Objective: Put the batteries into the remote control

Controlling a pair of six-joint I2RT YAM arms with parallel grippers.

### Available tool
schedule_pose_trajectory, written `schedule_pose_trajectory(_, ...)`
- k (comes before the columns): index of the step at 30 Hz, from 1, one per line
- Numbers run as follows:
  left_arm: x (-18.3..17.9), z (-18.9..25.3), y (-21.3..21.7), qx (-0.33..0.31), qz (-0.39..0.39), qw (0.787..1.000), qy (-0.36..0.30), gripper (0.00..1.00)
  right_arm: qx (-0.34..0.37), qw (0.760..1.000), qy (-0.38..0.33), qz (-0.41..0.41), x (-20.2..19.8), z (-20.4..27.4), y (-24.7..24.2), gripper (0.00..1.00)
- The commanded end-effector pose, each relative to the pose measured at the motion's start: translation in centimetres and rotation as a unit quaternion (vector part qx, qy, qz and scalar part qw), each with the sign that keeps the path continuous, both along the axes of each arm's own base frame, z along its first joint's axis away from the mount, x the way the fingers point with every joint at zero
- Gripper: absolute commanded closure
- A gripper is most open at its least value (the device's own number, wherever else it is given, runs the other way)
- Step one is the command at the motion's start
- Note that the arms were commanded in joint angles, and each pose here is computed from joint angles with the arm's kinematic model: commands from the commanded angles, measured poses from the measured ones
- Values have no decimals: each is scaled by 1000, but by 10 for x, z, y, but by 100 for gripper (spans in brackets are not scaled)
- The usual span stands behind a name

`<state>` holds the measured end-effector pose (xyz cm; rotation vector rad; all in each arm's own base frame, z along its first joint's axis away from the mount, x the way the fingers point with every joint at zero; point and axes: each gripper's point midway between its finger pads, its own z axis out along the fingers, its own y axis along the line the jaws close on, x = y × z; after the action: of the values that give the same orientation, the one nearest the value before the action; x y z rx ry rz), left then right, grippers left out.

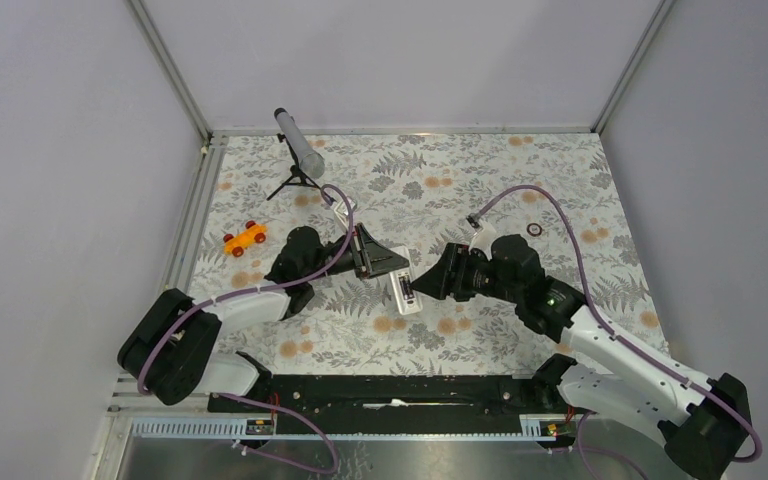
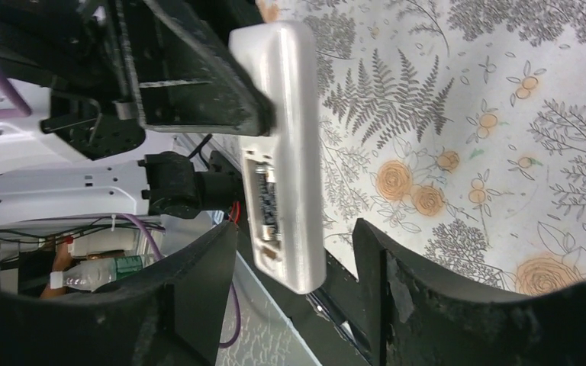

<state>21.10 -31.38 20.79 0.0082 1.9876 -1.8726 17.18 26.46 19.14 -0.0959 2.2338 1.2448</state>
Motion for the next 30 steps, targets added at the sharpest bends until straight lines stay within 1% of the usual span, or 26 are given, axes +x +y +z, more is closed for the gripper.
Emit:
schedule_pose_trajectory(1, 0, 23, -2, -7, -9, 998, -61, 100, 52, 997, -48, 24, 1, 36, 11, 34)
schedule_pose_trajectory(5, -2, 26, -2, -10, -14, 998, -65, 100, 40, 997, -39, 49, -1, 24, 18, 34)
schedule_pose_trajectory(13, -8, 32, -3, -19, -32, 996, -75, 100, 10, 995, -59, 80, 1, 13, 22, 33)
schedule_pose_trajectory(16, -8, 33, -4, -22, -35, 996, -74, 100, 11, 994, -56, 94, -1, 11, 25, 38)
schedule_pose_trajectory(20, -9, 37, -4, -32, -39, 996, -74, 100, 13, 993, -55, 108, -4, 7, 27, 48)
schedule_pose_trajectory(26, -9, 38, -4, -37, -38, 996, -71, 100, 13, 991, -52, 120, -7, 2, 29, 49)
schedule_pose_trajectory(30, -8, 40, -4, -40, -36, 996, -67, 100, 3, 991, -44, 126, -8, -6, 30, 53)
